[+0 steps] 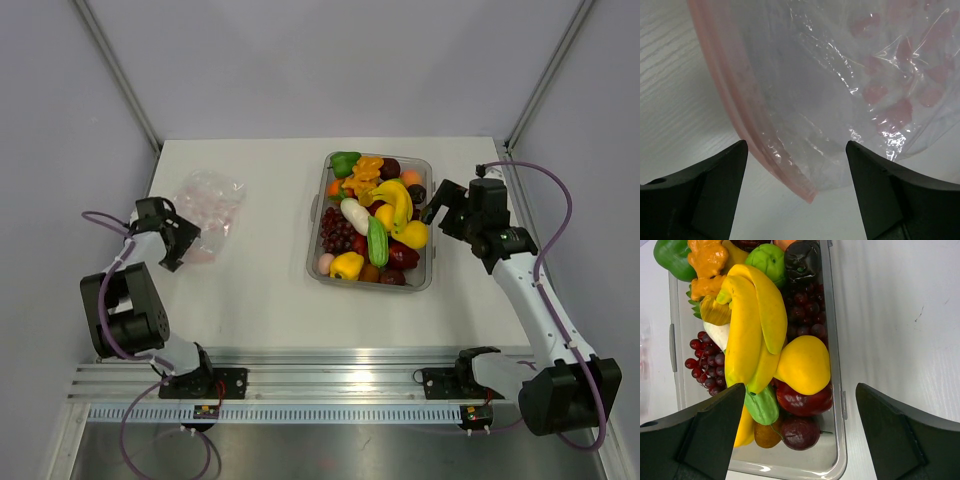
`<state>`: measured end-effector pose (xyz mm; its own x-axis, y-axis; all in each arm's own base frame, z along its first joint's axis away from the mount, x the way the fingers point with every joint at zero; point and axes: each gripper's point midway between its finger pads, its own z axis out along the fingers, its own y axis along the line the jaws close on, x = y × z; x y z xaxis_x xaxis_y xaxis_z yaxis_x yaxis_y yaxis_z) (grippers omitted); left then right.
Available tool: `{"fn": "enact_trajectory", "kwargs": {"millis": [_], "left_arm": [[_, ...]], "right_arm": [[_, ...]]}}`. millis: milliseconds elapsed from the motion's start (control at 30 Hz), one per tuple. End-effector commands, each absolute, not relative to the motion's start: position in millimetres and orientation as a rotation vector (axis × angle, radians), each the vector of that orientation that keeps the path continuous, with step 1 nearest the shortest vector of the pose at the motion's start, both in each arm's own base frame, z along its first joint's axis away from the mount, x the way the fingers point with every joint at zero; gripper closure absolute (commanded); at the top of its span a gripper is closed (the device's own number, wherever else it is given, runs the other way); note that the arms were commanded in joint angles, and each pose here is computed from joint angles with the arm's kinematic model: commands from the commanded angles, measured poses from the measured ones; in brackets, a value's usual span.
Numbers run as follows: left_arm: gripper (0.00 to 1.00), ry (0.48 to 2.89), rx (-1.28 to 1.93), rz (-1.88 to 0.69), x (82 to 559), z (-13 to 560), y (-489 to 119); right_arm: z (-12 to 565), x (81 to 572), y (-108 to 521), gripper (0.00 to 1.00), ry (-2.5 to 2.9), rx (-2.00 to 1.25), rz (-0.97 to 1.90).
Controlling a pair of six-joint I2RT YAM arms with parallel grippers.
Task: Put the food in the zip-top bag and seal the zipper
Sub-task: Pick up the zipper food storage bag at the center of the board.
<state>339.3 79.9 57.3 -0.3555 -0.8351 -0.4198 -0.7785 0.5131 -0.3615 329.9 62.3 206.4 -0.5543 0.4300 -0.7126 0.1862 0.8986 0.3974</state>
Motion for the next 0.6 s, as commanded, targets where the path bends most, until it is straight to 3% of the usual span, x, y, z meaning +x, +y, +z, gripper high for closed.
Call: {"fn": "enact_trajectory", "kwargs": {"millis": [0,133,167,233,267,400,567], "left_arm": [[0.18,2.134,-1.241,-0.180,372.2,64.3,88.0],[0.26,2.144,-1.212,-0.178,374.9,63.4,88.0],[0.37,2.141,-1.212,-0.167,374.0,63.8,89.9],[0.49,2.137,-1.194,-0.160,373.5,67.0,90.7],[0.65,2.130,-1.189,-0.150,374.0,68.9,92.0],[1.00,2.164,-1.073,-0.109,379.6,87.2,75.8],[1.00,2.169,-0.733,-0.179,399.9,163.2,21.5]], "right_arm": [[219.7,329.3,65.4,0.01,2.129,0.446,0.379],[217.1,323.4,61.4,0.00,2.141,0.463,0.355],[215.4,321.7,61.1,0.01,2.144,0.471,0.356],[217.3,320.4,62.4,0.01,2.138,0.473,0.367],[217.7,319.8,63.7,0.01,2.139,0.476,0.380],[217.8,319.4,66.9,0.00,2.137,0.476,0.404],[216.2,319.5,71.8,0.01,2.179,0.452,0.417]]}}
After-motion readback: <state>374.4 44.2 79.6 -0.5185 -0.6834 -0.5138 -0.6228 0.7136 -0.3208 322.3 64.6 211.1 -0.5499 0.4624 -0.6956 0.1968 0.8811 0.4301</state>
